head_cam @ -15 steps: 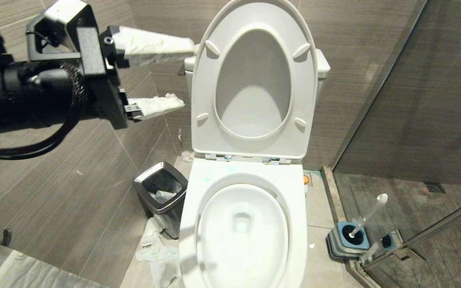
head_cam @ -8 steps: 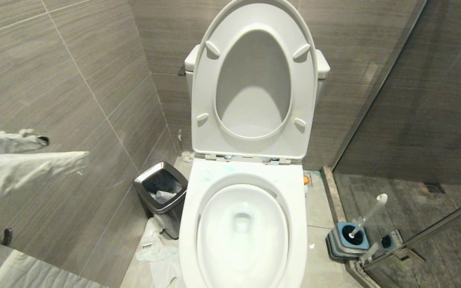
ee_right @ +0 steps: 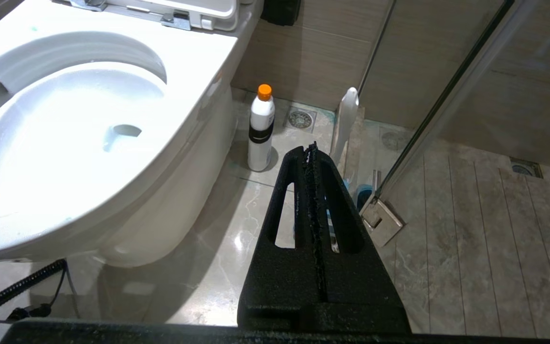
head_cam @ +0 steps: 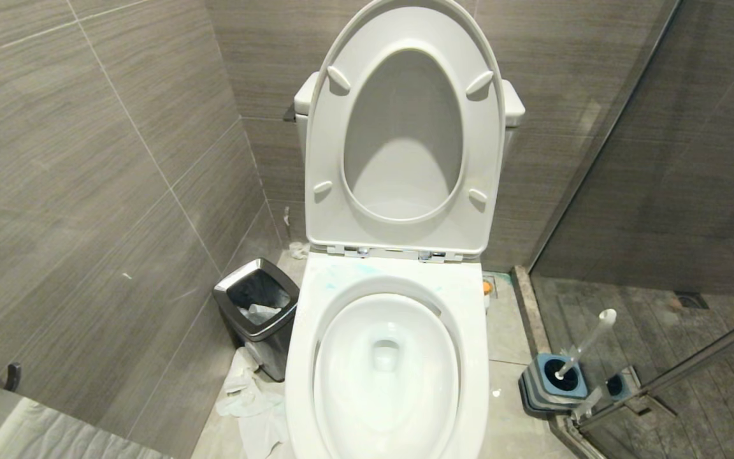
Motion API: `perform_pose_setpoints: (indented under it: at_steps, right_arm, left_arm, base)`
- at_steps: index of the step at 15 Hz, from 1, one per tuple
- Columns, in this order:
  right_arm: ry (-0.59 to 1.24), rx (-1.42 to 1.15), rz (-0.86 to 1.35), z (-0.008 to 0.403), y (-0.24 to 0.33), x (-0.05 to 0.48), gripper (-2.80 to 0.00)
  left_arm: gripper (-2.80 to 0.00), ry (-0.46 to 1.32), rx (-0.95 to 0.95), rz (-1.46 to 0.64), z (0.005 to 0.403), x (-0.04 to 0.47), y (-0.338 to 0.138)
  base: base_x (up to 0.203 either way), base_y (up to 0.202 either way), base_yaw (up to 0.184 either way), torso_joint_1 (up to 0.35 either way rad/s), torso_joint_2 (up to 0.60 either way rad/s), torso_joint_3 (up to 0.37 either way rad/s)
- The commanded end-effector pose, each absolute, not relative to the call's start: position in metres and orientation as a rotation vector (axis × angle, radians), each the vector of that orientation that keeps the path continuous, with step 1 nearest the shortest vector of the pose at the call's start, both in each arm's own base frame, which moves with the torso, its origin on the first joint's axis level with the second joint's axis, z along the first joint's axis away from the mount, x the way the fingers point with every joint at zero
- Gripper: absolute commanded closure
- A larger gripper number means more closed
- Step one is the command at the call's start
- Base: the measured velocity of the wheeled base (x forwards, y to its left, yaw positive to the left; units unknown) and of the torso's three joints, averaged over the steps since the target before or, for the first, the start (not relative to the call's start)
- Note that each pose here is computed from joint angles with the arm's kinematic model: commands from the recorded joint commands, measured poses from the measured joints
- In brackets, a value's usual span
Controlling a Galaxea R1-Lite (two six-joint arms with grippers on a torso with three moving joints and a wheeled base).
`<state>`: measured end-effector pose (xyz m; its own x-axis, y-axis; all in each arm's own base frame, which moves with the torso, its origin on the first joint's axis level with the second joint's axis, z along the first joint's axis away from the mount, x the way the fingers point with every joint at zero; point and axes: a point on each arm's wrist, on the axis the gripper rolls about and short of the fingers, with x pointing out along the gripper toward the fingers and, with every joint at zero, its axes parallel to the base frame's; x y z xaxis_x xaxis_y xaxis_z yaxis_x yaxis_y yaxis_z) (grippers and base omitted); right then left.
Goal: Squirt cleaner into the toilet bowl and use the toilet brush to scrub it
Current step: Pour in the cleaning agent
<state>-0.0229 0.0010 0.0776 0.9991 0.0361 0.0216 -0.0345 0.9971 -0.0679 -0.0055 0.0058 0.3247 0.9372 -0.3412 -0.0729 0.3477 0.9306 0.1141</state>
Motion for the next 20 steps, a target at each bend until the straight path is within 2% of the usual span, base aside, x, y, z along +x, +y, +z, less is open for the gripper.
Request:
perform_pose_setpoints:
  at_steps: [1, 6, 14, 20]
  right_arm:
    - [-0.012, -0.068, 0.036, 0.074, 0.001, -0.022, 0.00]
    - [-0.012, -0.068, 0.036, 0.074, 0.001, -0.022, 0.00]
    - [-0.012, -0.068, 0.036, 0.074, 0.001, -0.022, 0.00]
    - [-0.012, -0.068, 0.036, 0.074, 0.001, -0.022, 0.00]
  left_arm:
    - [0.00, 0.010, 0.125, -0.339, 0.326, -0.016, 0.011]
    - [0.00, -0.052, 0.146, -0.288, 0.326, -0.034, 0.017]
    - [0.00, -0.255, 0.116, -0.171, 0.330, -0.083, 0.029]
    - [0.00, -0.359, 0.193, -0.069, 0.316, -0.123, 0.008]
  base:
    - [0.000, 0.000, 0.000, 0.000, 0.00, 0.000]
    - [0.000, 0.000, 0.000, 0.000, 0.00, 0.000]
    - [0.000, 0.000, 0.000, 0.000, 0.00, 0.000]
    - [0.000, 0.000, 0.000, 0.000, 0.00, 0.000]
